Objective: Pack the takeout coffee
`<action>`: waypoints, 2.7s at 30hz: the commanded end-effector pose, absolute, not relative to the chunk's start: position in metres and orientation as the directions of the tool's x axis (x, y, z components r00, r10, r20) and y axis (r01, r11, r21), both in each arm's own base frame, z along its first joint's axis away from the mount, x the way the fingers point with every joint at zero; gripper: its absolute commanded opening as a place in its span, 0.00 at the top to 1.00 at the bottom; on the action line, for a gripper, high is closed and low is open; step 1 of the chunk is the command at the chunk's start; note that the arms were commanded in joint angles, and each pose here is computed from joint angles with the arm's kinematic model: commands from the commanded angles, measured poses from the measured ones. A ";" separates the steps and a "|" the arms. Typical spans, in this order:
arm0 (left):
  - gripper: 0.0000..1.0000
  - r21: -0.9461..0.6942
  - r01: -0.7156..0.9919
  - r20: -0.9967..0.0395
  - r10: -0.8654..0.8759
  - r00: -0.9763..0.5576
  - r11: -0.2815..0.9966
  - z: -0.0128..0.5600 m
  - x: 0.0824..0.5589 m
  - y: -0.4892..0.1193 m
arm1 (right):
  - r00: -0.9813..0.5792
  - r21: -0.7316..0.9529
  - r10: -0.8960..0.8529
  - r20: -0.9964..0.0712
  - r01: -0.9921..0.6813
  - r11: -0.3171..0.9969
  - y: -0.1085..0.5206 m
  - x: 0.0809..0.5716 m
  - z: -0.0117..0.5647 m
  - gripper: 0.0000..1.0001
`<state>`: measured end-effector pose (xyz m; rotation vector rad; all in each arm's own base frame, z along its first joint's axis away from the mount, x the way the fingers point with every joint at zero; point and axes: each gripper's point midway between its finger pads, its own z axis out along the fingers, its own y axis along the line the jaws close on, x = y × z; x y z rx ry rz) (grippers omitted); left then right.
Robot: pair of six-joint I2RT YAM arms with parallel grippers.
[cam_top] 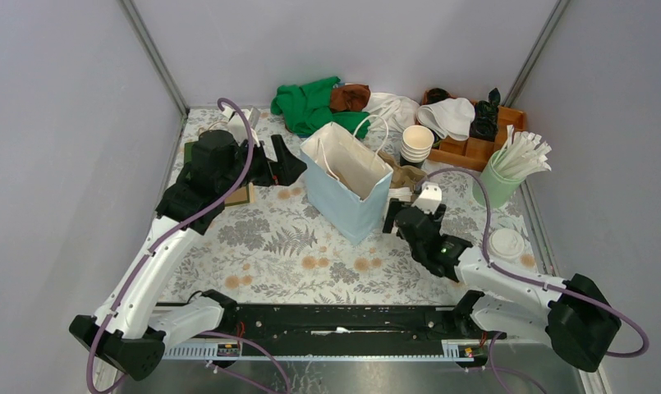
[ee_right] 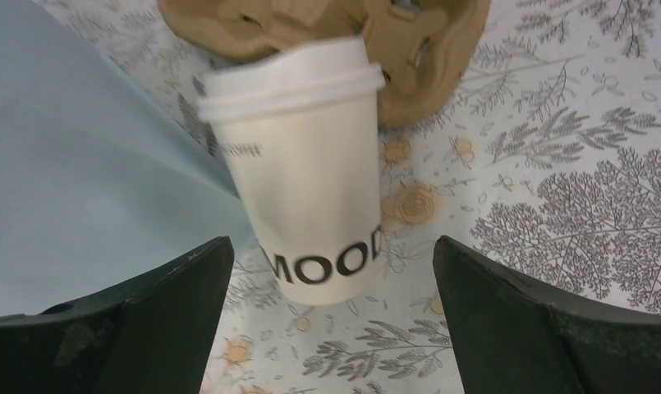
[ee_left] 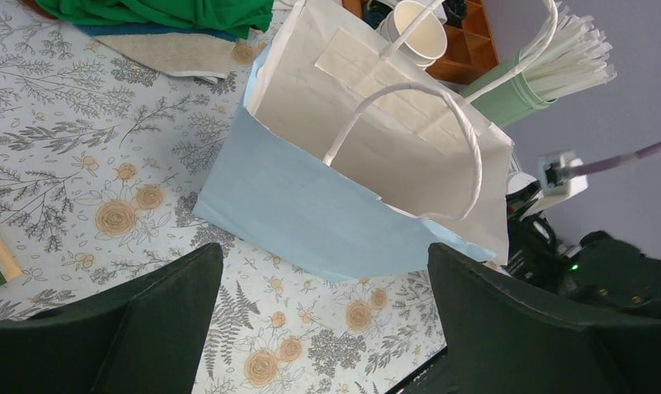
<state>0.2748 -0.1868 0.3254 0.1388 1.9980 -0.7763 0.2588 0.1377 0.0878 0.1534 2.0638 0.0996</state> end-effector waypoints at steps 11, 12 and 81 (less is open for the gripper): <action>0.01 -0.440 0.407 -0.833 -0.196 -0.517 0.801 0.322 0.268 -0.180 | -0.611 0.251 0.202 -0.765 0.005 0.968 0.148 0.278 0.107 0.05; 0.01 -0.441 0.403 -0.831 -0.195 -0.520 0.802 0.320 0.267 -0.179 | -0.617 0.251 0.196 -0.762 -0.003 0.968 0.148 0.280 0.105 0.06; 0.54 -0.535 0.346 -0.758 -0.257 -0.600 0.771 0.104 0.290 -0.297 | -0.848 0.090 0.038 -0.529 -0.012 0.996 0.127 0.257 0.055 0.00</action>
